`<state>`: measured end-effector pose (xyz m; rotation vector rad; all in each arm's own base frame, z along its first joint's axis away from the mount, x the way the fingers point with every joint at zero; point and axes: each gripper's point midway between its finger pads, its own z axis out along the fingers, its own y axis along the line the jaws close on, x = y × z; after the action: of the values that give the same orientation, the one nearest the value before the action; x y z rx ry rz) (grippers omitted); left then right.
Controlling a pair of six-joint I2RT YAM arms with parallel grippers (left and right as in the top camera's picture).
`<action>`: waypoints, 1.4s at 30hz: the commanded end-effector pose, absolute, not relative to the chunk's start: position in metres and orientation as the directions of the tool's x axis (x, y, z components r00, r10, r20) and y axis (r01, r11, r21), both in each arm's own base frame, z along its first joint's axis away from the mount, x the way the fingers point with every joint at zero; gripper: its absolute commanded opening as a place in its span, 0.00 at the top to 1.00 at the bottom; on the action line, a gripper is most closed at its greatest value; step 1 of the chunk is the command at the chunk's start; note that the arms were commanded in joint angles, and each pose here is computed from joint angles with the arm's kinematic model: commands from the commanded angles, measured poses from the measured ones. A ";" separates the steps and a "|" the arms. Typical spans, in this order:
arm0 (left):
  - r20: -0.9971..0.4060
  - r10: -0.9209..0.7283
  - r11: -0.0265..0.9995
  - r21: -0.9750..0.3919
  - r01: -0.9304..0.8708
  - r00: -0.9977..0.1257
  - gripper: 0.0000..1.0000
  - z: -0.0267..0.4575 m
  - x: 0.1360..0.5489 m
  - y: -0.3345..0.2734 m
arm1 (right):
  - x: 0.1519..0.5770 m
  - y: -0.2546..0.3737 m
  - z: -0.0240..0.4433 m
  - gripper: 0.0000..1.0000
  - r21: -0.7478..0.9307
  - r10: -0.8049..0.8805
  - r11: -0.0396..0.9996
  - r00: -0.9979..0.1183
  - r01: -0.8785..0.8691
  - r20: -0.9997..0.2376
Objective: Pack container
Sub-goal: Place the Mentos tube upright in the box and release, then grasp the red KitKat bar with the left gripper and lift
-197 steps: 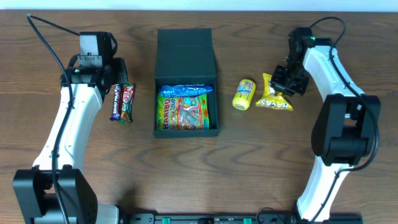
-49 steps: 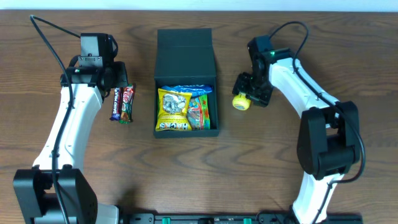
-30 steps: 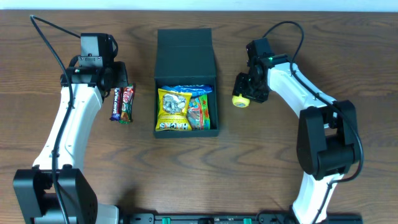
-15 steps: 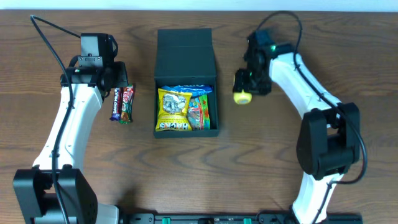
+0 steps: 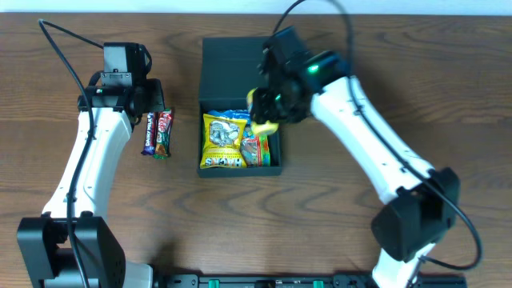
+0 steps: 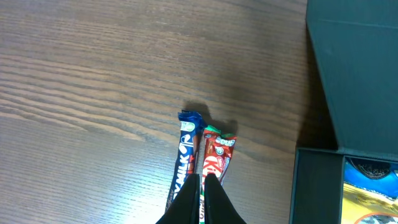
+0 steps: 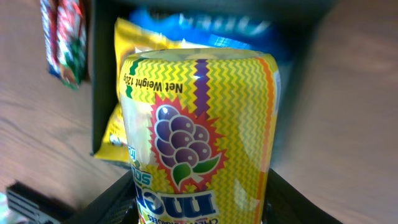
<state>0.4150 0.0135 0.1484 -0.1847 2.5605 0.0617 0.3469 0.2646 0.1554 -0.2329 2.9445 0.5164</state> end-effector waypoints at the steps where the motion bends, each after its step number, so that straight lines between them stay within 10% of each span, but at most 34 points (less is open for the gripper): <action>1: -0.538 -0.115 0.990 0.006 -0.141 -0.835 0.94 0.145 0.415 0.014 | 0.330 0.278 0.131 0.86 0.308 -0.121 0.941 -0.989 -0.141 -0.083; 5: -0.537 -0.115 0.990 0.007 -0.141 -0.836 0.94 0.145 0.415 0.014 | 0.315 0.289 0.105 0.80 0.277 -0.149 0.950 -0.989 -0.146 -0.011; 9: -0.537 -0.115 0.990 0.007 -0.141 -0.836 0.94 0.145 0.415 0.014 | 0.308 0.299 0.097 0.31 0.274 -0.178 0.946 -0.984 -0.171 -0.001; 12: -0.537 -0.115 0.990 0.007 -0.141 -0.836 0.94 0.145 0.415 0.014 | 0.309 0.302 0.098 0.18 0.273 -0.183 0.945 -0.983 -0.180 -0.014; 42: -0.380 0.145 0.986 -0.017 0.163 -0.913 0.94 0.072 0.387 -0.011 | 0.396 0.187 0.145 0.19 0.195 0.018 0.981 -0.980 -0.021 -0.196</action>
<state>0.3911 -0.0018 0.0871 0.1048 2.7247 0.0062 0.3877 0.1965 0.1307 0.0318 2.9828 0.3298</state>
